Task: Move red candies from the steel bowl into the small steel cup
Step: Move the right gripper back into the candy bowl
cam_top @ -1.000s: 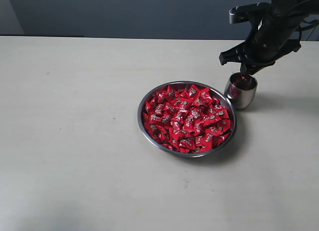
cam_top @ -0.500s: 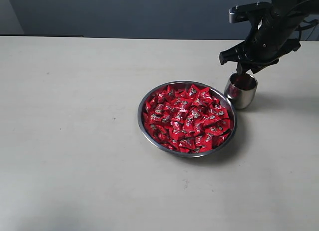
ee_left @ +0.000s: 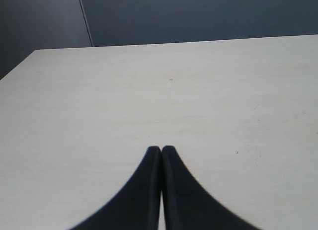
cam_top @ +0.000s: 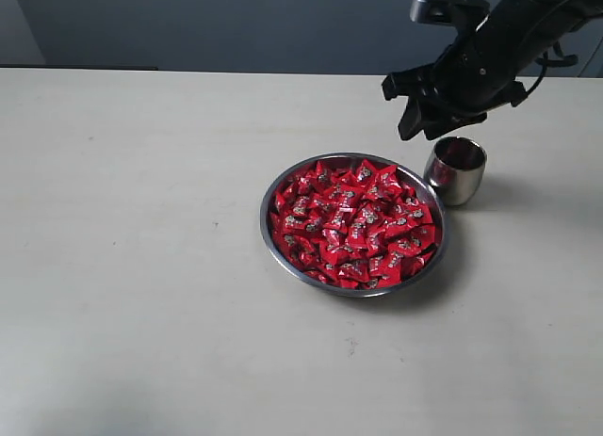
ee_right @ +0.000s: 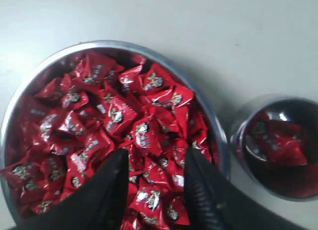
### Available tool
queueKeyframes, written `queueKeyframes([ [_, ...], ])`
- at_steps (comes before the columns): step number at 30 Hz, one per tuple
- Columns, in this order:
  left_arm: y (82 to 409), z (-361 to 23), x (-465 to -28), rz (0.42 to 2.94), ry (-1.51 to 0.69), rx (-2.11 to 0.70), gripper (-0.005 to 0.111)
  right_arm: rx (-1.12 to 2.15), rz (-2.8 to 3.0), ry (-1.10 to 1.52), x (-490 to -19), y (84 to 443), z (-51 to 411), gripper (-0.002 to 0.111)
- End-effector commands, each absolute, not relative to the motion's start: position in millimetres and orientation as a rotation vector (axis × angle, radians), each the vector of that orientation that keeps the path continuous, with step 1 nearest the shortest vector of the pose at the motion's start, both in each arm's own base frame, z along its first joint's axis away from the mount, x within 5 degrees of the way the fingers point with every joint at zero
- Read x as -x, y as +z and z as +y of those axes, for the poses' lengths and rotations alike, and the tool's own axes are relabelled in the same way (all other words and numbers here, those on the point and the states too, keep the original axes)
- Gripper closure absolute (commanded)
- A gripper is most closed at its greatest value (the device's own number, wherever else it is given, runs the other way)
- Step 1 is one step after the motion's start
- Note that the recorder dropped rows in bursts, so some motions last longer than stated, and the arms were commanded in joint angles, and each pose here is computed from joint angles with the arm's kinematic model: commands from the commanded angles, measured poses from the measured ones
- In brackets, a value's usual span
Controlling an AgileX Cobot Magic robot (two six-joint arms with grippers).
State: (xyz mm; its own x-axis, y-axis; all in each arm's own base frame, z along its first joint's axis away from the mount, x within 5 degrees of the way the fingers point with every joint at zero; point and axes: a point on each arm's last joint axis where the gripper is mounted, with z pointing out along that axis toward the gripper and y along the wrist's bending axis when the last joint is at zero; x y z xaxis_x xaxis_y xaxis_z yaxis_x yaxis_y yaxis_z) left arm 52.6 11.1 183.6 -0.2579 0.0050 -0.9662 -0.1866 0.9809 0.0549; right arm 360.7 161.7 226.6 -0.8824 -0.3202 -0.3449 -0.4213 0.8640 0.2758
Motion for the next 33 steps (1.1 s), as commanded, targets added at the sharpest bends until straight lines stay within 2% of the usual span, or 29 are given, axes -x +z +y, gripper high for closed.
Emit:
queueKeyframes([
  [1,183.0,10.8,-52.6,1.817,0.179,0.126,0.106,0.619,2.757,0.543,-355.9,226.0,169.7,0.071],
  [8,183.0,10.8,-52.6,1.817,0.179,0.126,0.106,0.757,2.869,0.494,-342.0,211.8,182.0,0.071],
  [17,183.0,10.8,-52.6,1.817,0.179,0.126,0.106,0.699,2.963,0.372,-339.9,205.8,173.6,0.071],
  [27,183.0,10.8,-52.6,1.817,0.179,0.126,0.106,0.675,3.026,0.345,-333.9,169.6,169.8,0.071],
  [33,183.0,10.8,-52.6,1.817,0.179,0.126,0.106,0.652,3.03,0.368,-335.6,163.8,172.0,0.071],
])
